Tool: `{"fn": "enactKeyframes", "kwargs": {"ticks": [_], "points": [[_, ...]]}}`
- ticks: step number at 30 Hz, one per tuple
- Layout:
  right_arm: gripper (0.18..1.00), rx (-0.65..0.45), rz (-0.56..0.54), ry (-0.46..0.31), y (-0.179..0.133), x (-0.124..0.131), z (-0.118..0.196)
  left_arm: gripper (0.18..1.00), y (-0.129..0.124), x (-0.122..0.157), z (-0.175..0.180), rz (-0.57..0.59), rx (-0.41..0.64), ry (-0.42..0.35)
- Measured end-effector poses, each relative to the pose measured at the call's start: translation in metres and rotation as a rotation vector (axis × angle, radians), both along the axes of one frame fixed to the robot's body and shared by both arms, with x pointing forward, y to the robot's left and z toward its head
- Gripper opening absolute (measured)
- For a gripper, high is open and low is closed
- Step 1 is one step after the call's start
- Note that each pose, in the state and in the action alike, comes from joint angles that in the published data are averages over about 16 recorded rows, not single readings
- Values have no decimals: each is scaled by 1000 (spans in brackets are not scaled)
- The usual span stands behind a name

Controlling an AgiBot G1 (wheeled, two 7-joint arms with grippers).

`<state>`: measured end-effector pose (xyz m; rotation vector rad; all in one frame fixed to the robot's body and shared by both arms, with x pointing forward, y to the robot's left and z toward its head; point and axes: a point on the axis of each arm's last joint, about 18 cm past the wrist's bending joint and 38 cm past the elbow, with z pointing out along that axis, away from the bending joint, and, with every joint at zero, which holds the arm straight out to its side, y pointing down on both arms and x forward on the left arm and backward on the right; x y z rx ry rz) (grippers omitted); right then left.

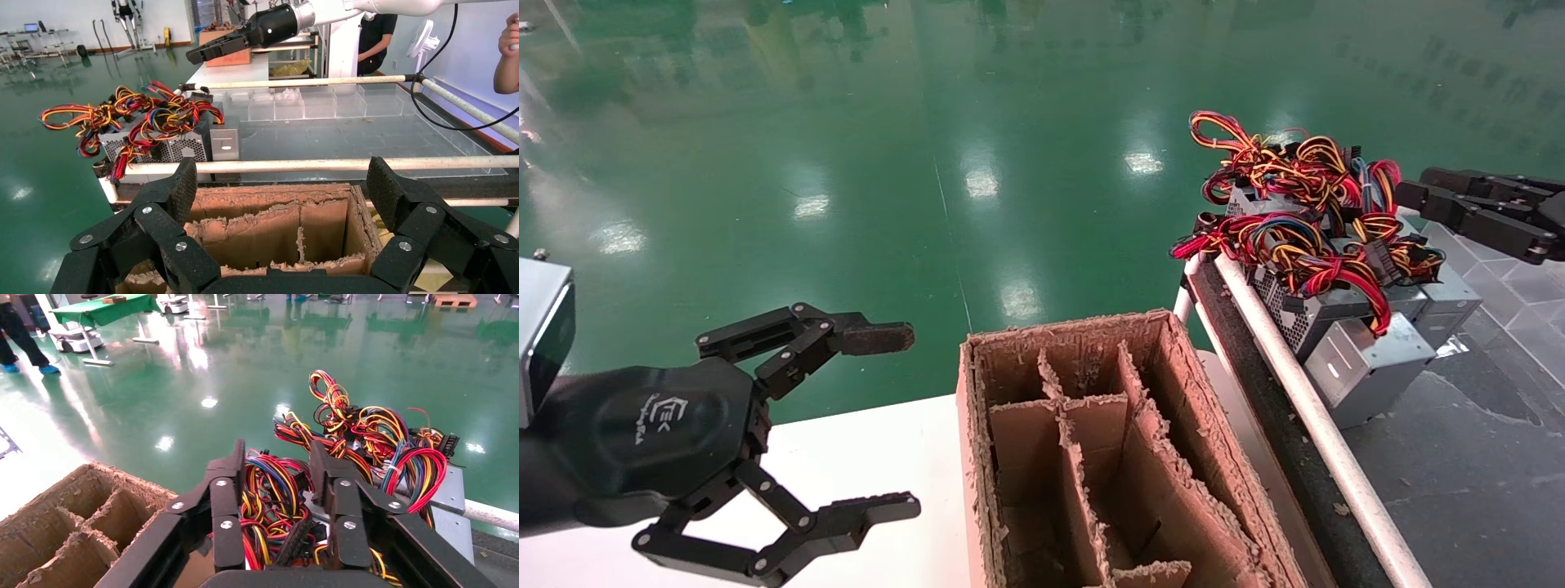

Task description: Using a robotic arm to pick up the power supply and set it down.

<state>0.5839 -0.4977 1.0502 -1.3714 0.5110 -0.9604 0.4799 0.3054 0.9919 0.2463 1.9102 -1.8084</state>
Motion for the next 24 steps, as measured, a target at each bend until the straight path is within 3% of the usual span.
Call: {"fn": "enactKeyframes", "kwargs": {"ticks": [10,24], "points": [[561,-17,17,-61,7,-2,8,1001,0,0,0,0,0,0],[853,-99,149,-104,47,-9,4,1001,0,0,0,0,0,0]]}}
